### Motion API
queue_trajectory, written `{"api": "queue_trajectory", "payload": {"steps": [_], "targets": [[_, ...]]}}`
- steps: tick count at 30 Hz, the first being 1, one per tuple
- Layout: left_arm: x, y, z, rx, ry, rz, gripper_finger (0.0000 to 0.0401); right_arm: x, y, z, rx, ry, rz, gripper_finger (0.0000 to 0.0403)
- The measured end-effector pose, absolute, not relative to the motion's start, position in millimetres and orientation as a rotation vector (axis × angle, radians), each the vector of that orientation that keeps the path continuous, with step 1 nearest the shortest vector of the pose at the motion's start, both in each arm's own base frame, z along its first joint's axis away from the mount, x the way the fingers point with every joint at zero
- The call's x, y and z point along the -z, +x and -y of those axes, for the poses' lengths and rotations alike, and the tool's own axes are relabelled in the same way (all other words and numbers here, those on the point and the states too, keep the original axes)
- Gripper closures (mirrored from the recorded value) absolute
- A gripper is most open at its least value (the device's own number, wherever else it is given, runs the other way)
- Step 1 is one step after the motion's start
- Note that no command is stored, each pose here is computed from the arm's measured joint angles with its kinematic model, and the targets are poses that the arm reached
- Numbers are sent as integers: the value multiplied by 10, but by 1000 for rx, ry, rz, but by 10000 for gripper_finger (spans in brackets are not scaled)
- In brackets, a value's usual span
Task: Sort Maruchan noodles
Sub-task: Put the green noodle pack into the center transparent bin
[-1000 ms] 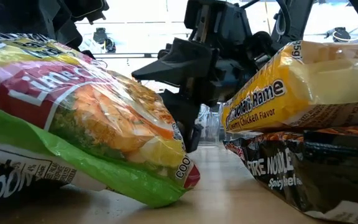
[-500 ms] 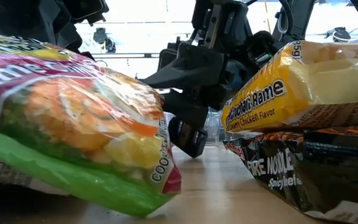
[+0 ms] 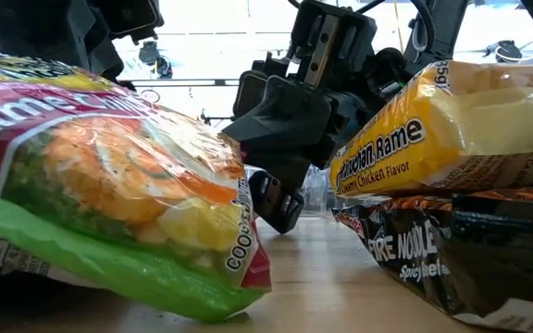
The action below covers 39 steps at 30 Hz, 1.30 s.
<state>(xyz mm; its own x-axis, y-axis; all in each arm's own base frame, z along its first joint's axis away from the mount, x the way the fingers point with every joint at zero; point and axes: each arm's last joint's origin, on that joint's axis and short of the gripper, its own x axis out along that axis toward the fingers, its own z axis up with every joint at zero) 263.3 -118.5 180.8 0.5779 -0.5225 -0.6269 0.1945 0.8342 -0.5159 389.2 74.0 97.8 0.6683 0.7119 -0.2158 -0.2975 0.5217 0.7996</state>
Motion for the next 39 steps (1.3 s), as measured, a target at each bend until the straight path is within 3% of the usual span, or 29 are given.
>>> {"api": "queue_trajectory", "payload": {"steps": [11, 39], "targets": [[-1825, 2660, 1172, 365, -415, -811, 400, -1226, 3907, -587, -645, 738, -482, 403], [-2083, 2739, 1057, 234, -356, -549, 400, -1786, 3686, -435, -514, 525, -543, 403]]}}
